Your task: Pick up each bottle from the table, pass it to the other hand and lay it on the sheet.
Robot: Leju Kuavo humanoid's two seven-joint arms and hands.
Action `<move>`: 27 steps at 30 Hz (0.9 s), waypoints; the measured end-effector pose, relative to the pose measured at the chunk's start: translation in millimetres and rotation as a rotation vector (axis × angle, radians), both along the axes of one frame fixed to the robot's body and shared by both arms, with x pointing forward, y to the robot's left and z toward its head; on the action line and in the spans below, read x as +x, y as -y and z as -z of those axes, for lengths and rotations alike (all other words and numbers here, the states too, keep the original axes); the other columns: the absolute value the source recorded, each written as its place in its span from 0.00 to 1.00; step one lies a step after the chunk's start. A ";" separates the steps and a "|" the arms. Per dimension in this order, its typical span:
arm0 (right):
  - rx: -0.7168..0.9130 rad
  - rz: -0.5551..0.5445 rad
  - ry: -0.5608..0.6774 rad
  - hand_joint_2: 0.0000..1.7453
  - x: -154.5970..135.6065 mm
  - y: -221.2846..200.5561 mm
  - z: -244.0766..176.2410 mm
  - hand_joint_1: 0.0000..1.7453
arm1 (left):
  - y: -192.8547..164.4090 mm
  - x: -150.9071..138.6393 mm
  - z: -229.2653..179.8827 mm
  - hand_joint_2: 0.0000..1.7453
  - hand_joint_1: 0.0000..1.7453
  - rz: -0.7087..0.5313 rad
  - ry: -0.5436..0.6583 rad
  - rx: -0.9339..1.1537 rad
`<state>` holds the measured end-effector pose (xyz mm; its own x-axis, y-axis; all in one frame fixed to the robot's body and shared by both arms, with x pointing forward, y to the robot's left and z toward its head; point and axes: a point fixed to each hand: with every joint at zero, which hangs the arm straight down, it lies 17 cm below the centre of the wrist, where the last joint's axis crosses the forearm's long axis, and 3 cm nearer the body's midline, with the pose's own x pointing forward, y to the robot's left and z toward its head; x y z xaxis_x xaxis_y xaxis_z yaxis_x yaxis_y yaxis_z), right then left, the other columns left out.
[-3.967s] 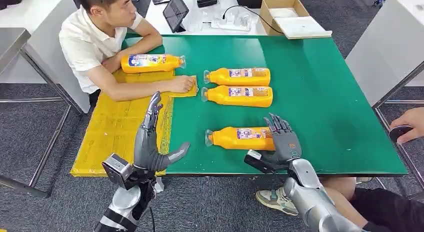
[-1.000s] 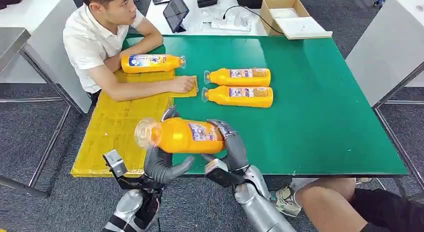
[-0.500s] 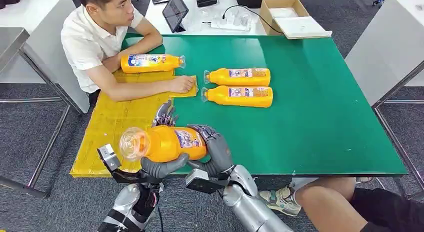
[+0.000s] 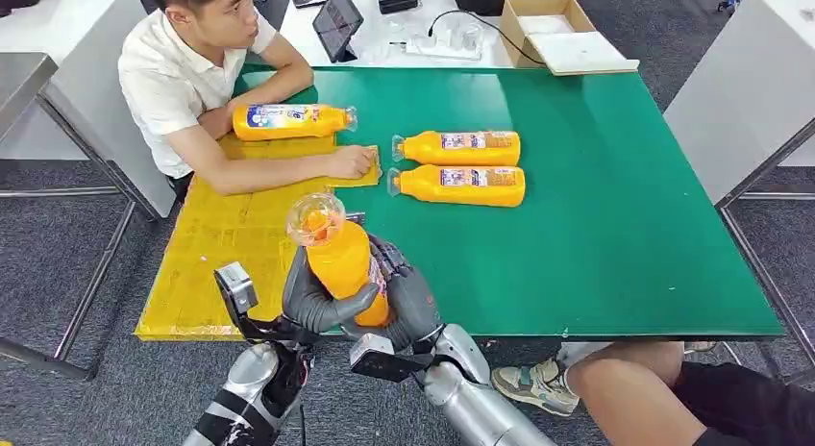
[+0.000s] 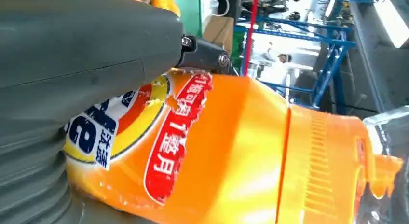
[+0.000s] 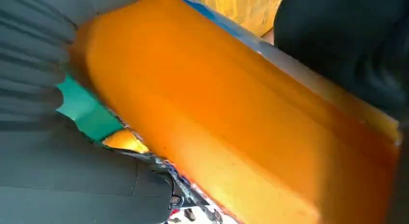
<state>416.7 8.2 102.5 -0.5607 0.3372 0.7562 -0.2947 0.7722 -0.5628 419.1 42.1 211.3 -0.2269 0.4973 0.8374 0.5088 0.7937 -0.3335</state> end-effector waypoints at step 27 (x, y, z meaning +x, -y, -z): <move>0.076 0.406 0.182 0.00 -32.2 157.2 -22.9 0.00 | -110.6 41.5 10.9 1.00 1.00 -0.695 0.228 0.638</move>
<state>384.4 -149.0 125.3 -0.5204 0.5045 0.6890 0.1390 0.8461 -0.5146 460.6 152.7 200.4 -0.4884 -0.3419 0.8028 -0.1431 0.9390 0.3128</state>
